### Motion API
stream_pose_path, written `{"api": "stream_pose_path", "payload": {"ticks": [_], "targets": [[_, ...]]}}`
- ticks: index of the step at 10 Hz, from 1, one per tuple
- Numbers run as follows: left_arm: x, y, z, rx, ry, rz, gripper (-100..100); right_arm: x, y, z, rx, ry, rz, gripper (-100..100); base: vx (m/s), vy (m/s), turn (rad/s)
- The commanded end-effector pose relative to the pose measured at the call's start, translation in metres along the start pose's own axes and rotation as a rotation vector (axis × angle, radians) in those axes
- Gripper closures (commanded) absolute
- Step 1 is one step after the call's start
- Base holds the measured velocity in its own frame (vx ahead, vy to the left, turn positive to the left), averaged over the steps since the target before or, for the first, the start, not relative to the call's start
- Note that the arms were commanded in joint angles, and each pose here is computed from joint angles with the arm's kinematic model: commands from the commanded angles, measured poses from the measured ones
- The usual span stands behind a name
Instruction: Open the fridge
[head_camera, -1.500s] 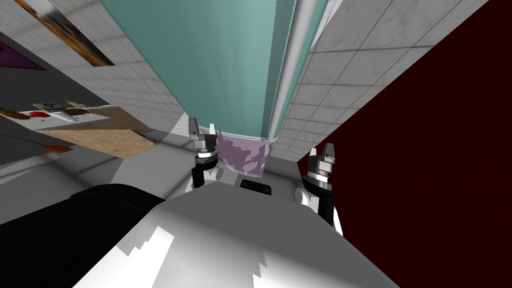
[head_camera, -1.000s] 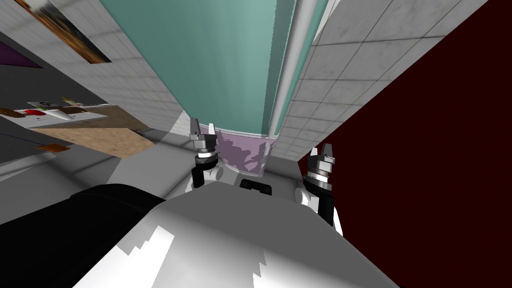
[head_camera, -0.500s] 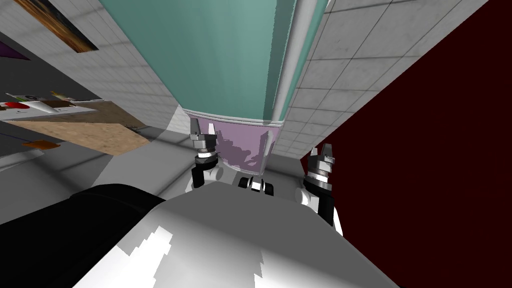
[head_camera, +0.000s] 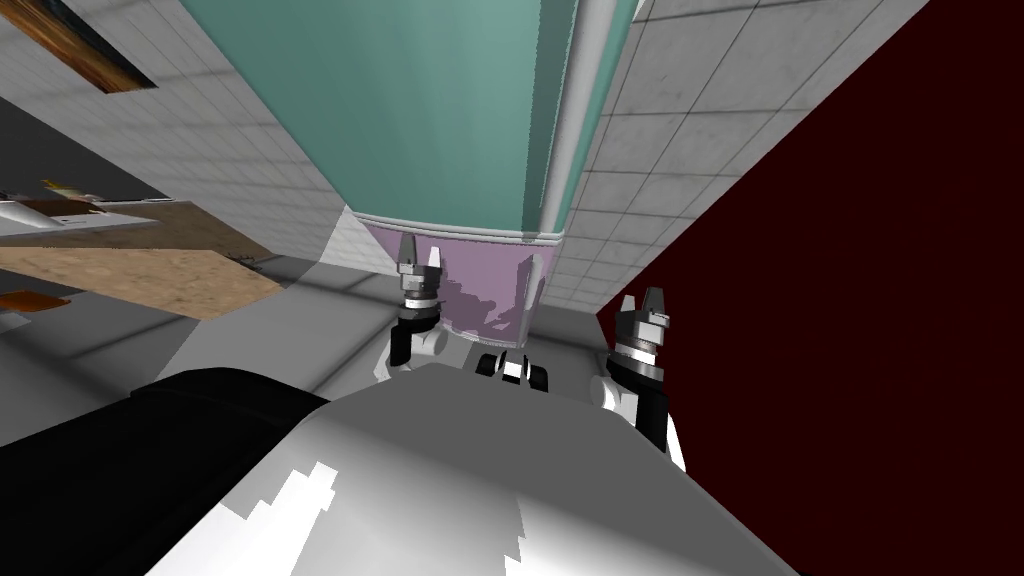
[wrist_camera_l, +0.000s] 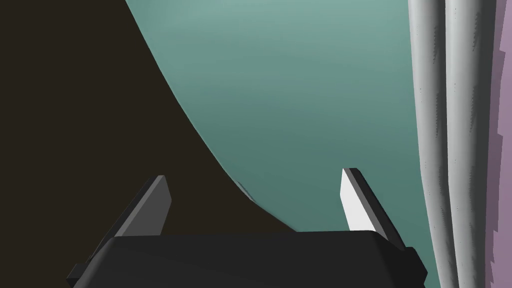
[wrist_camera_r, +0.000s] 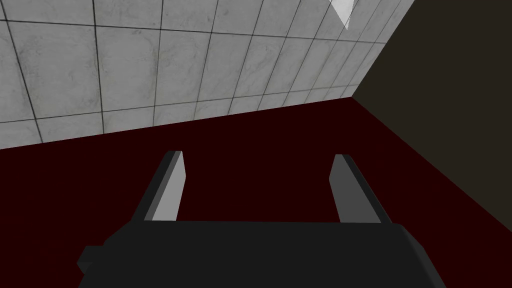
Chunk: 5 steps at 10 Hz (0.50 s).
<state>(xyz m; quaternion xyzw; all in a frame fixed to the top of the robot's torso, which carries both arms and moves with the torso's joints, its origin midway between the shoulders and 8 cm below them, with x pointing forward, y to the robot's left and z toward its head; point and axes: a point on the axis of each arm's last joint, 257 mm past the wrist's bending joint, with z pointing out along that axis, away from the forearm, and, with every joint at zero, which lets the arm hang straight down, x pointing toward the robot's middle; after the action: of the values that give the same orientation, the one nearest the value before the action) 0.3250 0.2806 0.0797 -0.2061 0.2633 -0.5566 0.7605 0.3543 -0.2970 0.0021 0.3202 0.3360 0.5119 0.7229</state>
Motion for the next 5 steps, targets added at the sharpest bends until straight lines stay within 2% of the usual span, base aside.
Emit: {"api": "stream_pose_path", "payload": {"ticks": [1,3,5], "targets": [[0.009,0.023,0.006,-0.047,0.034,0.027,-100,0.0,0.0,0.0,0.0,0.0,0.0,0,-0.053,-0.002,-0.12],[0.016,0.038,0.014,-0.079,0.057,0.051,-100,0.0,0.0,0.0,0.0,0.0,0.0,0,-0.06,0.003,-0.139],[0.02,0.049,0.017,-0.106,0.069,0.064,-100,0.0,0.0,0.0,0.0,0.0,0.0,0,-0.042,-0.003,-0.059]]}}
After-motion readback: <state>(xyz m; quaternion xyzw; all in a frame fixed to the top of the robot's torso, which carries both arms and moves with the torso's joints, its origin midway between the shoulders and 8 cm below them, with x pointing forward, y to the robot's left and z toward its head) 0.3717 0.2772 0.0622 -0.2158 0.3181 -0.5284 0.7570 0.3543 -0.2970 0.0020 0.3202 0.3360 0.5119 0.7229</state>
